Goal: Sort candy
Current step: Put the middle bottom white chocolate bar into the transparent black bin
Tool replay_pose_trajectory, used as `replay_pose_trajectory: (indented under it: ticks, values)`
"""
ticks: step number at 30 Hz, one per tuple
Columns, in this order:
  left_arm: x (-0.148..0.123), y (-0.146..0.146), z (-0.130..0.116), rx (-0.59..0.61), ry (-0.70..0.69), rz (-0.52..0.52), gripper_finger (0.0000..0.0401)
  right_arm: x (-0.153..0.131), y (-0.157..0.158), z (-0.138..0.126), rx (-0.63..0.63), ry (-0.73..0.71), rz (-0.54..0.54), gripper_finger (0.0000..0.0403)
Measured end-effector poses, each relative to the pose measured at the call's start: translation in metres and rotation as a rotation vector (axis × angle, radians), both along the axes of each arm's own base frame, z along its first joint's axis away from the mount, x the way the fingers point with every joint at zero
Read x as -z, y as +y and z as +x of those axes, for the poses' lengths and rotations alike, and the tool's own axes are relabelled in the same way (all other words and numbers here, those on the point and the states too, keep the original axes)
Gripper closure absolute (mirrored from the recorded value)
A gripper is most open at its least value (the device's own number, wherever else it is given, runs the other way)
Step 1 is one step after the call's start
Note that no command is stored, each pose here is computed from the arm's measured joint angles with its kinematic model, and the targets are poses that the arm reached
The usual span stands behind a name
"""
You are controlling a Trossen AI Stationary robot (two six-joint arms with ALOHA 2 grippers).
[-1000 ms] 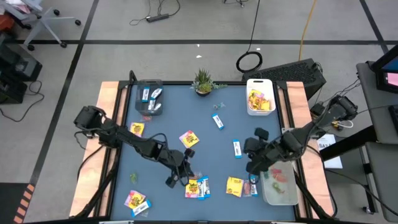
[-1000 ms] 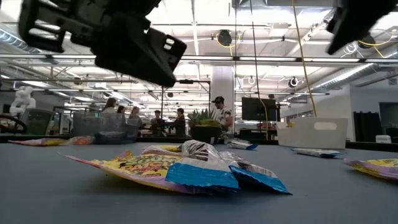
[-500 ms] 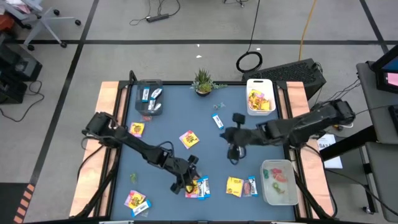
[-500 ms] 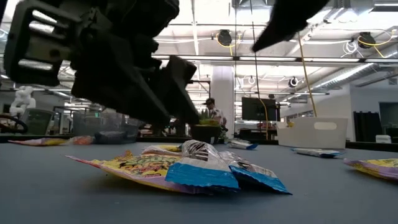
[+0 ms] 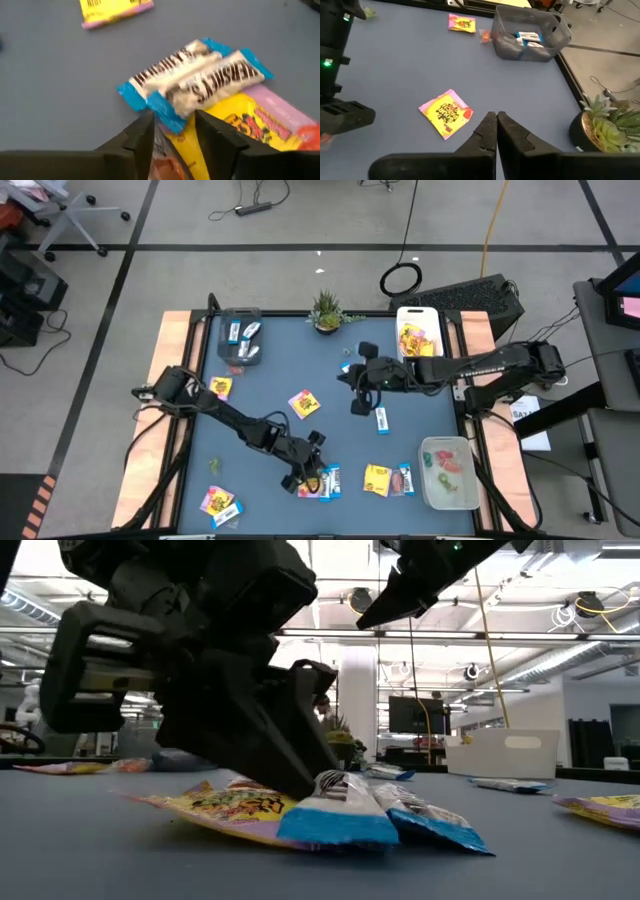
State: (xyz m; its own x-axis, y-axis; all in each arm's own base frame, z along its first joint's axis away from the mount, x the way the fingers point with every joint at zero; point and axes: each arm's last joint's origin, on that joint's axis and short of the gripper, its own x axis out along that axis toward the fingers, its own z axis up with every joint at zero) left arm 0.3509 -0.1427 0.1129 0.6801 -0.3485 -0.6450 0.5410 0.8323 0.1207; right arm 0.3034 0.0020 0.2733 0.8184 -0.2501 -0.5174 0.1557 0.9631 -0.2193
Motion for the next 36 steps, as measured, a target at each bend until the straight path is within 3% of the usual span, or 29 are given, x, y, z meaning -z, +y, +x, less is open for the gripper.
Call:
replay_pose_trajectory:
  ticks: [11, 20, 31, 36]
  values:
    - [-0.001, -0.001, 0.0, 0.013, -0.01, -0.004, 0.0394, -0.001, -0.002, 0.001, -0.001, -0.009, -0.014, 0.0402]
    - [-0.014, 0.002, -0.002, -0.004, -0.034, 0.033, 0.0399, 0.0, -0.002, 0.0, -0.001, -0.005, -0.015, 0.0402]
    - [-0.077, 0.02, -0.029, -0.177, -0.032, 0.135, 0.04, 0.027, -0.003, -0.008, 0.015, 0.055, -0.002, 0.0403]
    - [-0.089, 0.03, -0.037, -0.267, 0.027, 0.057, 0.0398, 0.026, -0.003, -0.007, 0.014, 0.046, -0.002, 0.0403]
